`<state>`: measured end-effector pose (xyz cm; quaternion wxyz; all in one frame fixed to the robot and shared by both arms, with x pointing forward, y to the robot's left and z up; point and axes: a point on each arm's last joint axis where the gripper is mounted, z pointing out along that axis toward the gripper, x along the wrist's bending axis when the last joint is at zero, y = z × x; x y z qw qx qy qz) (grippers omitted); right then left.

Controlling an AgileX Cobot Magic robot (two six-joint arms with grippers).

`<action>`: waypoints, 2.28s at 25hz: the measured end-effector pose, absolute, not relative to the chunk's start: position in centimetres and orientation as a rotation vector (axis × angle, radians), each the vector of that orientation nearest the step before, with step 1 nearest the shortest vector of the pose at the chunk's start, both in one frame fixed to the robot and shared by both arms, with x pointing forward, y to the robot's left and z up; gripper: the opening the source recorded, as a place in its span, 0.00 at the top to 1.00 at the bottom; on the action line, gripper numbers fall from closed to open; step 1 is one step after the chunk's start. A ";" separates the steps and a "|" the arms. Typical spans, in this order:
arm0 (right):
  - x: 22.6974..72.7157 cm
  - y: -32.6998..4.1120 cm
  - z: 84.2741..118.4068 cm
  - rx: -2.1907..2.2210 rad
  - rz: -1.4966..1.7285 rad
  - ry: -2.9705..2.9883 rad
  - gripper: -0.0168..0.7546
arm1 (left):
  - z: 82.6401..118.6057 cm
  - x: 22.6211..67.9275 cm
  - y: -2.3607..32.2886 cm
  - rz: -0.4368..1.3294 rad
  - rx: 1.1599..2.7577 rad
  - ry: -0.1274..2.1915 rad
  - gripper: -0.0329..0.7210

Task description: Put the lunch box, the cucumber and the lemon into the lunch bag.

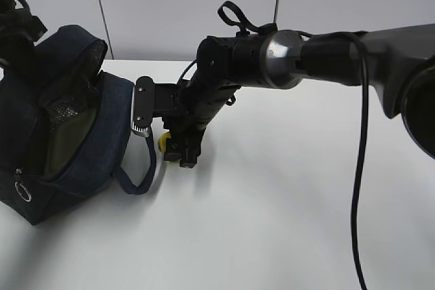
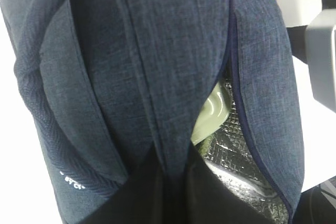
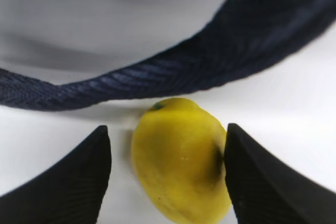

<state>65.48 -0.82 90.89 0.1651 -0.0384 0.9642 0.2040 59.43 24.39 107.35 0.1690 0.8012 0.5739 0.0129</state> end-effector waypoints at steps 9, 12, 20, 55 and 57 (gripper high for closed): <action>65.5 -0.9 90.7 -0.114 0.565 2.747 0.34 | 107.4 59.4 24.4 0.037 2.278 1.632 0.95; 65.5 -1.0 90.2 -0.111 0.546 2.761 0.34 | 107.4 59.4 24.4 0.037 2.278 1.632 0.95; 65.5 -1.1 89.3 -0.098 0.521 2.789 0.40 | 107.4 59.4 24.4 0.037 2.278 1.632 0.95; 66.1 -4.4 97.8 0.820 0.849 3.075 0.55 | 107.3 59.4 24.4 0.036 2.279 1.632 0.95; 65.9 -4.3 98.5 0.837 0.905 3.078 0.55 | 107.4 59.4 24.4 0.034 2.277 1.632 0.95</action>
